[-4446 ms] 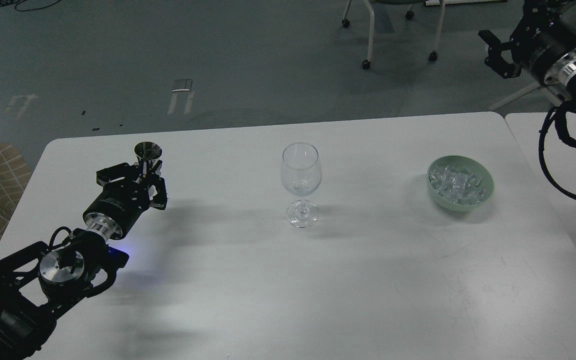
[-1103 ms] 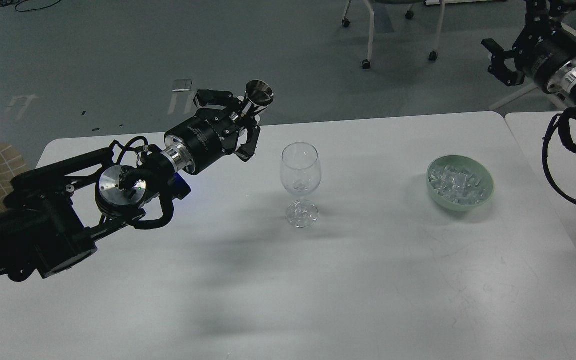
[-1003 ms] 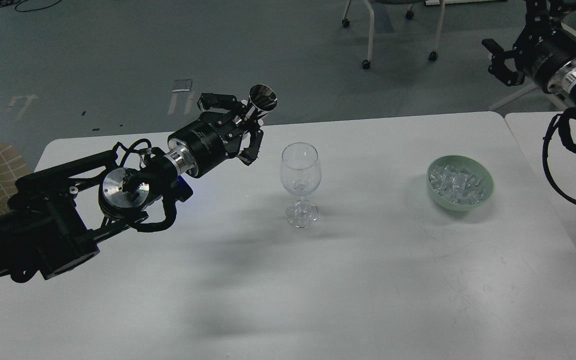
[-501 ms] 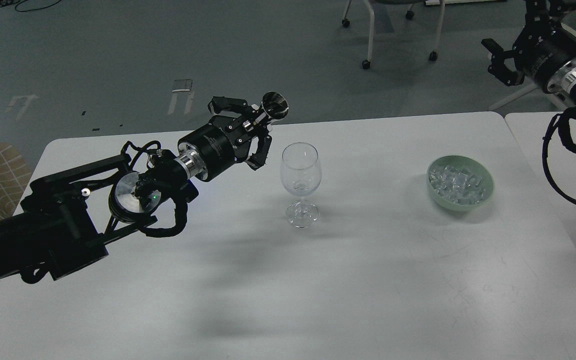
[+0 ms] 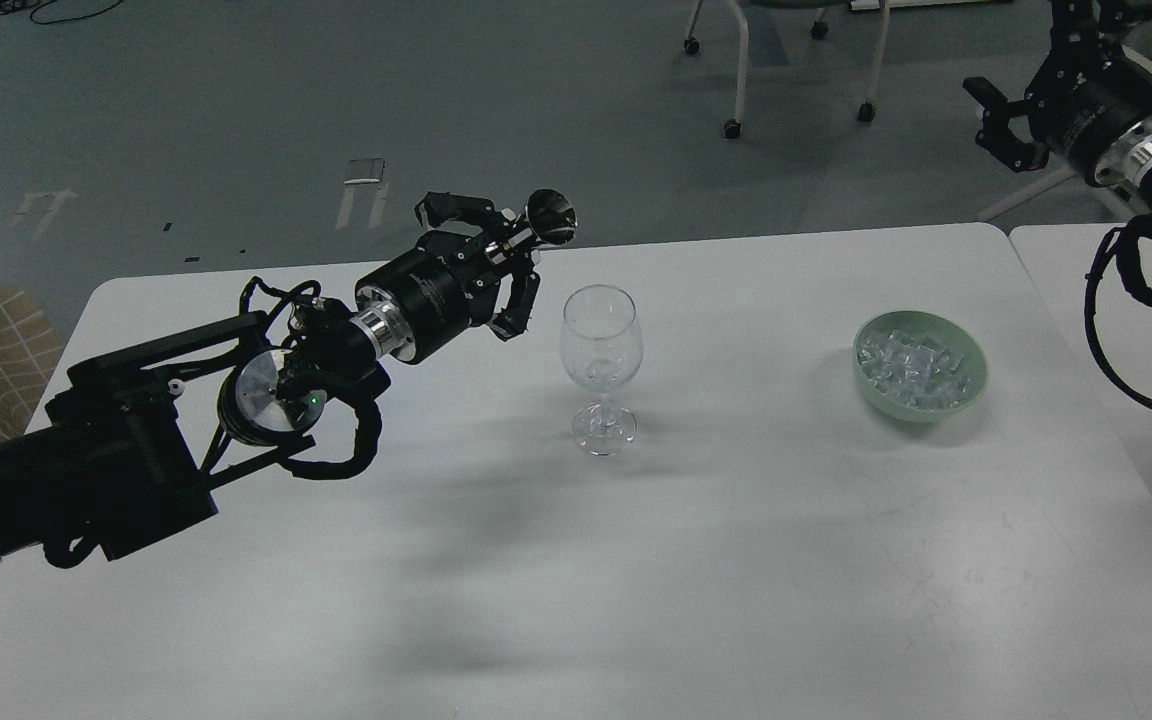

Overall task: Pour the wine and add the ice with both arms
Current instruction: 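Tilt the jigger over the wine glass rim with the left gripper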

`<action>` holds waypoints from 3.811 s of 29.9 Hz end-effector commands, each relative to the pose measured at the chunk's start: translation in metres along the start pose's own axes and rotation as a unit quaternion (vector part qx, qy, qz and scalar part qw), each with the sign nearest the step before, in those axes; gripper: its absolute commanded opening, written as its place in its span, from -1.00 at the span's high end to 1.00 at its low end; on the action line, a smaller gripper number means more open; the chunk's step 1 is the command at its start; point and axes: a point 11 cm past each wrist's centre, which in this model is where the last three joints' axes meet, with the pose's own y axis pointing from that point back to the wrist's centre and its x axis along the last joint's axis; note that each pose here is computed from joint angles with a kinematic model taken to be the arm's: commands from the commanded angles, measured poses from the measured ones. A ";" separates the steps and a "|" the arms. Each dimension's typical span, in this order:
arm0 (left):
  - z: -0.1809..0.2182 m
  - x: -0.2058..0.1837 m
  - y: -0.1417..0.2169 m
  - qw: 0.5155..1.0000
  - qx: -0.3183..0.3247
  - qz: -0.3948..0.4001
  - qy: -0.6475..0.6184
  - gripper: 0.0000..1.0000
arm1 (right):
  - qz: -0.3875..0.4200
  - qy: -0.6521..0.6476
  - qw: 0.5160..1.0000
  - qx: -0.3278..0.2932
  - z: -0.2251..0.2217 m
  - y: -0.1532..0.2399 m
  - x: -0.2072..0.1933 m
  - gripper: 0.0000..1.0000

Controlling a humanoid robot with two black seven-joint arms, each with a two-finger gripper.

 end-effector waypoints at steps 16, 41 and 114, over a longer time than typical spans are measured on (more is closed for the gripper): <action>-0.006 0.002 0.002 0.998 0.001 -0.002 -0.055 1.00 | 0.000 0.000 1.000 0.001 0.000 0.000 0.000 -1.00; -0.012 -0.003 -0.002 0.988 -0.007 -0.004 -0.152 1.00 | 0.000 -0.001 1.000 0.000 0.001 0.000 0.000 -1.00; -0.020 -0.006 0.000 0.921 -0.047 -0.003 -0.386 0.98 | -0.004 -0.003 1.000 0.004 0.001 -0.001 -0.004 -1.00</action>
